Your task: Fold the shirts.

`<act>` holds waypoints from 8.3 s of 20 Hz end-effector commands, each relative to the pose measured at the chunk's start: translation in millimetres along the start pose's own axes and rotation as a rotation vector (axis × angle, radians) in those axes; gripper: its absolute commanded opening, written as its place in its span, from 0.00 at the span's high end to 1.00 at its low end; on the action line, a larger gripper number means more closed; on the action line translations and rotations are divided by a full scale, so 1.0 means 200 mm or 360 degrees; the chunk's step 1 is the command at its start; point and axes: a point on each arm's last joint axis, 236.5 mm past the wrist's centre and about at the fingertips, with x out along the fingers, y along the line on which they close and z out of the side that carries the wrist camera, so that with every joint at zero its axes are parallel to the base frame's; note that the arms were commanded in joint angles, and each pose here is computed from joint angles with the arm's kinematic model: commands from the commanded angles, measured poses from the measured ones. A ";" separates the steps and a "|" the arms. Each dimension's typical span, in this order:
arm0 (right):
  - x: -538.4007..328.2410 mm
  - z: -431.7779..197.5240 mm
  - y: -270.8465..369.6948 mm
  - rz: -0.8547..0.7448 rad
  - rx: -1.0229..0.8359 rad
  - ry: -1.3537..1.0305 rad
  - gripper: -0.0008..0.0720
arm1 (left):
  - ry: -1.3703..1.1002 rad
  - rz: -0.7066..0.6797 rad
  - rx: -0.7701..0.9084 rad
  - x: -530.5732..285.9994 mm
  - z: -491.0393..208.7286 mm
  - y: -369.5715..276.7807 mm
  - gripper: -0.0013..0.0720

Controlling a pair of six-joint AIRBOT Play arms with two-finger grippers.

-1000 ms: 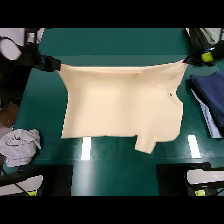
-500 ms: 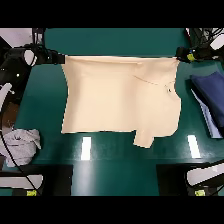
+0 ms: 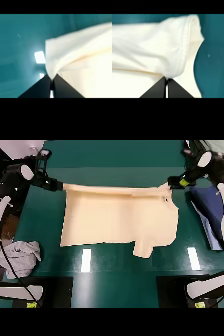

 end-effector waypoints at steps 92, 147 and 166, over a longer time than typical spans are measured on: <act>-0.41 -1.11 0.16 0.0475 0.0469 -0.0065 0.97 | 0.0021 -0.0619 -0.0764 -0.67 -0.82 -0.43 0.95; 0.27 -0.50 -0.02 0.1258 0.0551 0.0451 0.18 | 0.0470 -0.1048 -0.0481 -0.14 -0.33 -0.88 0.95; -0.25 -0.22 0.34 0.1294 0.0085 0.0135 0.97 | 0.0108 -0.1022 -0.0340 -0.04 -0.03 -1.32 0.95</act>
